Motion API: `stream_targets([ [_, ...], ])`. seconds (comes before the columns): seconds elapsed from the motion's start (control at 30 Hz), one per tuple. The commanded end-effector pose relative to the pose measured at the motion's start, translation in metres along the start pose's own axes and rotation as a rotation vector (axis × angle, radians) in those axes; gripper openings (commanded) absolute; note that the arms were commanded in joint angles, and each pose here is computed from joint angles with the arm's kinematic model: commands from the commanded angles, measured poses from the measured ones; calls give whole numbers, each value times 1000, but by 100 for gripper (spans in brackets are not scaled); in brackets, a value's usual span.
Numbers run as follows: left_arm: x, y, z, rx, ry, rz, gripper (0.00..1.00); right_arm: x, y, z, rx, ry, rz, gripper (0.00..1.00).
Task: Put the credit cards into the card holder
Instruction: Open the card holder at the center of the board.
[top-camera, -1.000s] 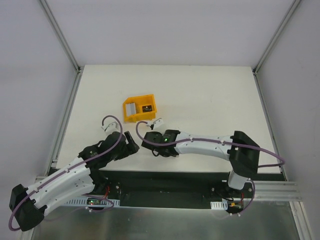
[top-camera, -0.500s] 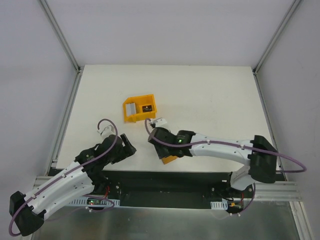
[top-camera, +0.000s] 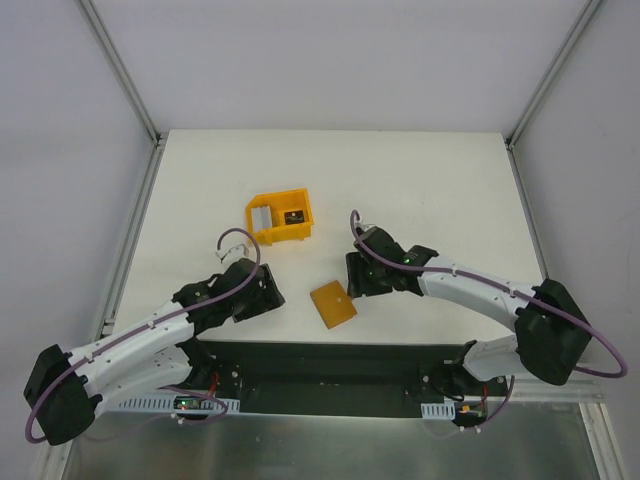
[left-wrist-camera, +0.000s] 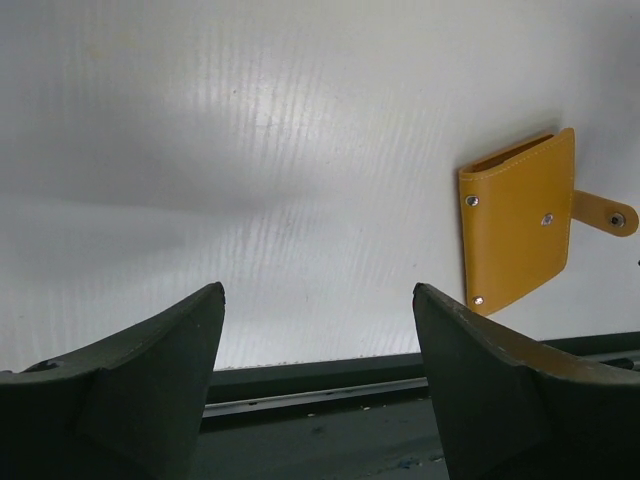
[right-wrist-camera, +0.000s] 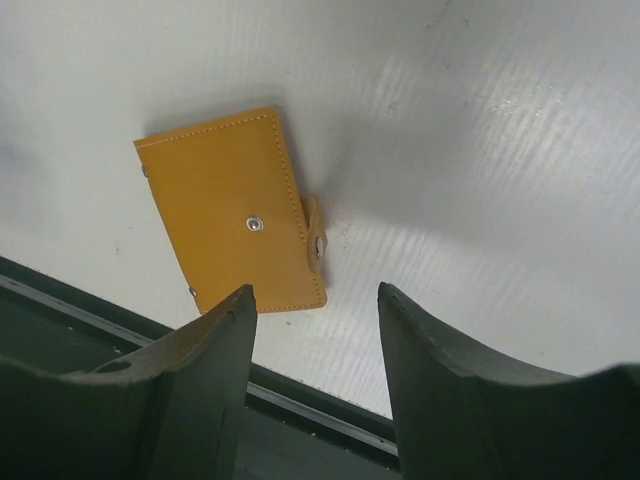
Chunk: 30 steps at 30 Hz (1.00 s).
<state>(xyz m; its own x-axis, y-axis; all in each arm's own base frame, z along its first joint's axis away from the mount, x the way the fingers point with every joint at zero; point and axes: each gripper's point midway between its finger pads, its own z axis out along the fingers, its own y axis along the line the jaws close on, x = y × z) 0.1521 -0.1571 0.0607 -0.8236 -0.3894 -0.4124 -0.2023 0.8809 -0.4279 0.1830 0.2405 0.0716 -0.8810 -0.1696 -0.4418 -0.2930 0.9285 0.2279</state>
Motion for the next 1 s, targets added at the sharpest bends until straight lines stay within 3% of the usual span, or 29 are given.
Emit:
stream_targets([
  [0.0, -7, -27, -2, 68, -3, 16, 75, -10, 22, 9, -137, 16, -9, 53],
  [0.13, -7, -28, 2, 61, 4, 19, 76, -9, 21, 20, -142, 47, -3, 44],
  [0.3, -8, -28, 2, 62, -4, 18, 77, -8, 14, 28, -131, 61, 1, 41],
  [0.47, -9, -29, 2, 58, -10, 35, 78, -14, 12, 31, -157, 59, 11, 23],
  [0.57, -9, -30, 3, 58, -2, 46, 78, -10, 7, 33, -154, 79, 9, 22],
  [0.73, -9, -32, 3, 57, 4, 53, 78, -3, 5, 35, -154, 100, 2, 30],
  [0.97, -7, -31, 4, 52, 14, 51, 78, 0, 6, 41, -160, 119, 3, 28],
])
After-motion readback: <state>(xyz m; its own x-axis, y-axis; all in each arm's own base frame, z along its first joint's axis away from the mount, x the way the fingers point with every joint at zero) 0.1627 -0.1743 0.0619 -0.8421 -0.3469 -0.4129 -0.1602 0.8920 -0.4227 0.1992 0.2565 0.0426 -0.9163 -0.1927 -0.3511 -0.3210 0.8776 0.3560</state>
